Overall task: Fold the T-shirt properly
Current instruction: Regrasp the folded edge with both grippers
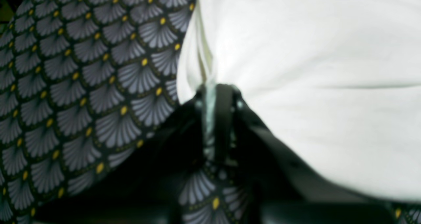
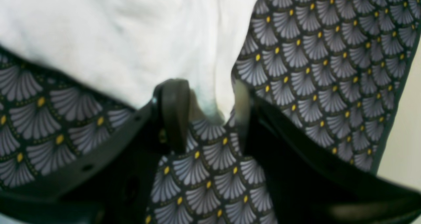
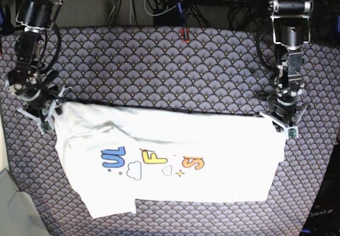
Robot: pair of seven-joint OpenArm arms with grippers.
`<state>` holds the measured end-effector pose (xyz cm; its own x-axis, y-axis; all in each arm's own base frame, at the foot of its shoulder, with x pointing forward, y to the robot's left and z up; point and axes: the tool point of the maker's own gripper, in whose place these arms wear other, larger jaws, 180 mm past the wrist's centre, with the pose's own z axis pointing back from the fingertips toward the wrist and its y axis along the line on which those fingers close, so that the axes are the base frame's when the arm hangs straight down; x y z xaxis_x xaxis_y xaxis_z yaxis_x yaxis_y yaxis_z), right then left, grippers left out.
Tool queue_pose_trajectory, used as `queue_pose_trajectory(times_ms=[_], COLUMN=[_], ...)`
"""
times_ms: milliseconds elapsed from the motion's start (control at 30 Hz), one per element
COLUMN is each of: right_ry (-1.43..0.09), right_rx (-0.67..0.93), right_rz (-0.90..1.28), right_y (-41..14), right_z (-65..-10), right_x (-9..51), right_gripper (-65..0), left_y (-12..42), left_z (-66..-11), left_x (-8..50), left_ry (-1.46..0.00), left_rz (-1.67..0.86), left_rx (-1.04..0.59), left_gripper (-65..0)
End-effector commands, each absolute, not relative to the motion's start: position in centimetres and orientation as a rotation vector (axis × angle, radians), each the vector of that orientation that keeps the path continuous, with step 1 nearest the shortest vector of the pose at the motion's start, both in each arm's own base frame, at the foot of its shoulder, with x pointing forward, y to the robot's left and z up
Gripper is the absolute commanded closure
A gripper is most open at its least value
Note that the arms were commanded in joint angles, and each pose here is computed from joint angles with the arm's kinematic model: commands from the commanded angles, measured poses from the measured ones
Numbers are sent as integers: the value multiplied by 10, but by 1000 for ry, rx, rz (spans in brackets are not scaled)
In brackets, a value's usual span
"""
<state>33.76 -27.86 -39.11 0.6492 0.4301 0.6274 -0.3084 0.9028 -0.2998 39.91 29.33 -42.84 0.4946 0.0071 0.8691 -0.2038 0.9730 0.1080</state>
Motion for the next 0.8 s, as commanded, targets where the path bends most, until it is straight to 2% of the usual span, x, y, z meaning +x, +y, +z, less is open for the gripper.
queue_pose_trajectory(times_ms=[0, 600, 667, 767], right_ry=[-804, -740, -740, -740], right_rx=[-189, -144, -144, -144], right_rz=[422, 401, 401, 401], right_y=[-284, -281, -281, -281], right_z=[-376, -402, -402, -402], right_x=[348, 338, 338, 338], right_gripper=[-244, -235, -204, -81], left_y=[305, 307, 307, 307], left_z=[-431, -433, -434, -434], left_x=[395, 391, 389, 389], left_ry=[-1006, -995, -995, -995], left_rz=[135, 132, 129, 129], left_rx=[238, 242, 243, 243], left_gripper=[-4, -4, -4, -4])
